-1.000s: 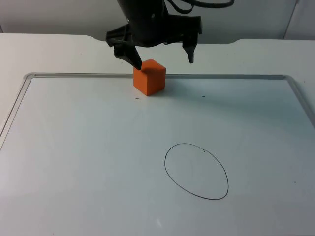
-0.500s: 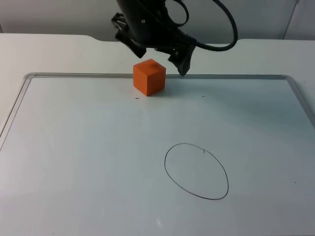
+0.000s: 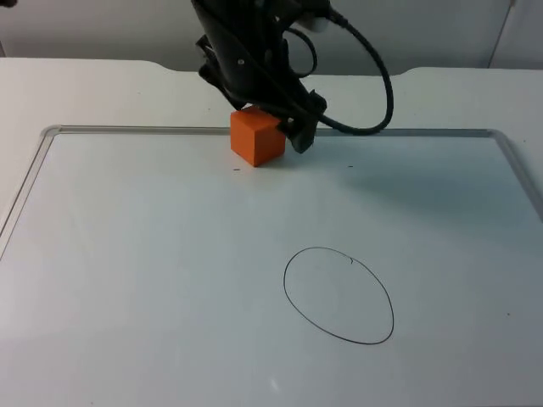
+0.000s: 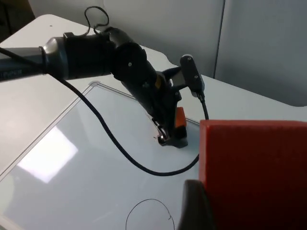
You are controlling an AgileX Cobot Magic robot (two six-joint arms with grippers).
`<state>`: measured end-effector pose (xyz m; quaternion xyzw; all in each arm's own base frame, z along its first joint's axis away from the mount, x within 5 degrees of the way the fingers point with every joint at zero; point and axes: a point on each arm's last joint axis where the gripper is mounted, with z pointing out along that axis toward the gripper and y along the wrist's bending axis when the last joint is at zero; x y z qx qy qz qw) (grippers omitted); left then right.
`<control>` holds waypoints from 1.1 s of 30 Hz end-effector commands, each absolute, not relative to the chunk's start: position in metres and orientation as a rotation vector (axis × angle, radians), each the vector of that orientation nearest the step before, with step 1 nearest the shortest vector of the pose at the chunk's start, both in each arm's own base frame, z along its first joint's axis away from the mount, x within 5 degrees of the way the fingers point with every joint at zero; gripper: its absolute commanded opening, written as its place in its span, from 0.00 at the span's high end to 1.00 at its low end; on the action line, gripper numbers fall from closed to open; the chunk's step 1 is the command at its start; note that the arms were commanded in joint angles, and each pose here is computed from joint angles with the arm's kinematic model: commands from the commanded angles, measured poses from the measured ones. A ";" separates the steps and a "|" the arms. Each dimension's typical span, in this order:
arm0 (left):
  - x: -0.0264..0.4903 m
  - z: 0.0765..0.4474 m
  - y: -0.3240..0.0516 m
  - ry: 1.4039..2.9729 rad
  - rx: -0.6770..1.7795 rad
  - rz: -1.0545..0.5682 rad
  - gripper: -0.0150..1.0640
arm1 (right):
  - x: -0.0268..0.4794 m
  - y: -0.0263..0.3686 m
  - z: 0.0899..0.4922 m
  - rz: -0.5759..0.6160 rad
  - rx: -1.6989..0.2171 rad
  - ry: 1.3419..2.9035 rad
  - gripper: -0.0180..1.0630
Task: Pick up one cube with the left hand and another cube with the right hand. First place the cube in the right hand at the target position, then stack the cube in the left hand on top.
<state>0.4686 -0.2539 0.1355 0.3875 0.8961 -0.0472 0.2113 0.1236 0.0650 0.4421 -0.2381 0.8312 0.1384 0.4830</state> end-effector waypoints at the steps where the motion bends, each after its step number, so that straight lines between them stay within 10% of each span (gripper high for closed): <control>1: 0.467 0.130 -0.256 2.499 1.099 -0.117 0.02 | 0.125 0.066 0.442 0.334 -0.582 2.004 0.99; 11: 0.469 0.128 -0.255 2.486 1.110 -0.086 0.06 | 0.125 0.065 0.442 0.327 -0.585 2.003 0.99; 24: 0.465 0.167 -0.244 2.529 0.991 0.023 0.95 | 0.125 0.064 0.442 0.304 -0.587 2.003 0.99; 33: 0.422 0.273 -0.227 2.580 1.008 -0.055 0.99 | 0.126 0.065 0.444 0.317 -0.576 1.989 0.99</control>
